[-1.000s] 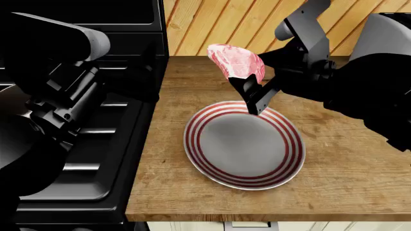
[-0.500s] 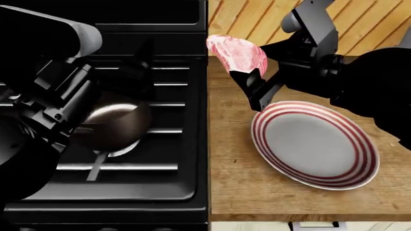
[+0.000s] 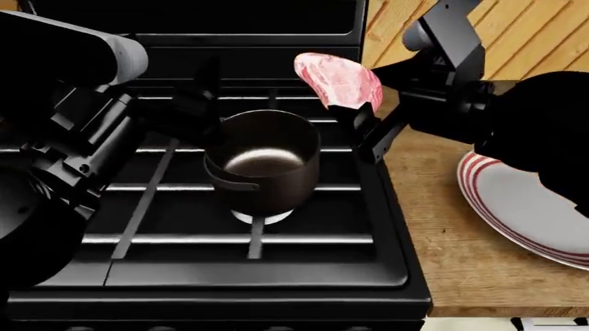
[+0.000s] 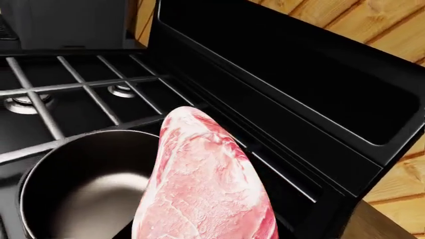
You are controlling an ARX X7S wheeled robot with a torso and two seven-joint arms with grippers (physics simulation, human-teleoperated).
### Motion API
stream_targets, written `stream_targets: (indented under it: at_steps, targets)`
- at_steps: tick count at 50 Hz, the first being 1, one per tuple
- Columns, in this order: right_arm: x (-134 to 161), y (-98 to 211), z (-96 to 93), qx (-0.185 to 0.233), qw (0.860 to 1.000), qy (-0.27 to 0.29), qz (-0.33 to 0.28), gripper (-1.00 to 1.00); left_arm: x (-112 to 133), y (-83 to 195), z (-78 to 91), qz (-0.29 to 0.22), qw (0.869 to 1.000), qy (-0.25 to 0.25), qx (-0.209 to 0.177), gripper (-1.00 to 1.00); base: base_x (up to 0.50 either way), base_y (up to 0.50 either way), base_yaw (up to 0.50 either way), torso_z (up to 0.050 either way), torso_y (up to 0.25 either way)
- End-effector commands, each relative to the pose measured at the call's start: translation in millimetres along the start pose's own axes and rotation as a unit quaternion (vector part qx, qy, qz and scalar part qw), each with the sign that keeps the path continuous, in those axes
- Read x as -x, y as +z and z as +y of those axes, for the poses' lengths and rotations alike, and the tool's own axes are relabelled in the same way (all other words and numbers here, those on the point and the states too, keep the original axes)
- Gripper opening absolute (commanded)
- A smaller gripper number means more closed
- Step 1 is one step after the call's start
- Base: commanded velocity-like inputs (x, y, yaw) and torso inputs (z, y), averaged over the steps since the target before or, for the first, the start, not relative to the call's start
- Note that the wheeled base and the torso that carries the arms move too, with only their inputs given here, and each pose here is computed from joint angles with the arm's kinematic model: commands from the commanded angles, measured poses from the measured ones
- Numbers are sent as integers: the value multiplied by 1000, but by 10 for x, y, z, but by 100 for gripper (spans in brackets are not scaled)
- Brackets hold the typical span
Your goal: Frozen meat rests on a plate on the counter. Retrieve the meat and place it in a pot on a burner. Then turn the burner on.
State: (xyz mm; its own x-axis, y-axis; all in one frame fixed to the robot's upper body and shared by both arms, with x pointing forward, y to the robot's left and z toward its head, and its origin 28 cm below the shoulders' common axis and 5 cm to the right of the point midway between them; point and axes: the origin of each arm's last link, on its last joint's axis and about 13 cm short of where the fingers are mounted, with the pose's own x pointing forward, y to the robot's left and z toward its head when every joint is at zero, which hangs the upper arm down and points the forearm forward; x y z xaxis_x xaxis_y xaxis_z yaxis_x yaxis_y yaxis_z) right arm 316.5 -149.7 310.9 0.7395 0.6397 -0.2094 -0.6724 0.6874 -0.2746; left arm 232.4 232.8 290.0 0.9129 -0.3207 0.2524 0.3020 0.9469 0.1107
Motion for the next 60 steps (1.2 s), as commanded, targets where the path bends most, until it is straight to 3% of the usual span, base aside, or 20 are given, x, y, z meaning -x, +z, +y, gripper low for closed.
stream_targets:
  at_steps: [1,19,30,45,60]
  targets:
    - [18,15,-5,11,1000,0,-4,-100,11,10,-14,1,1000,0,-1,100,0,500,0,0,0]
    - [11,4,-13,9,1000,2,-4,-100,12,25,-27,2,1000,-1,-2,100,0,487,0,0,0]
    - [-11,-2,2,25,1000,-1,12,-100,-3,-2,-13,2,1000,-3,1,100,0,0,0,0,0]
    - [-65,240,-100,-16,994,18,103,-100,0,-21,9,-3,1000,-1,11,100,0,0,0,0,0]
    - [85,472,-228,8,990,17,140,-100,3,-29,7,-8,1000,-2,24,100,0,0,0,0,1]
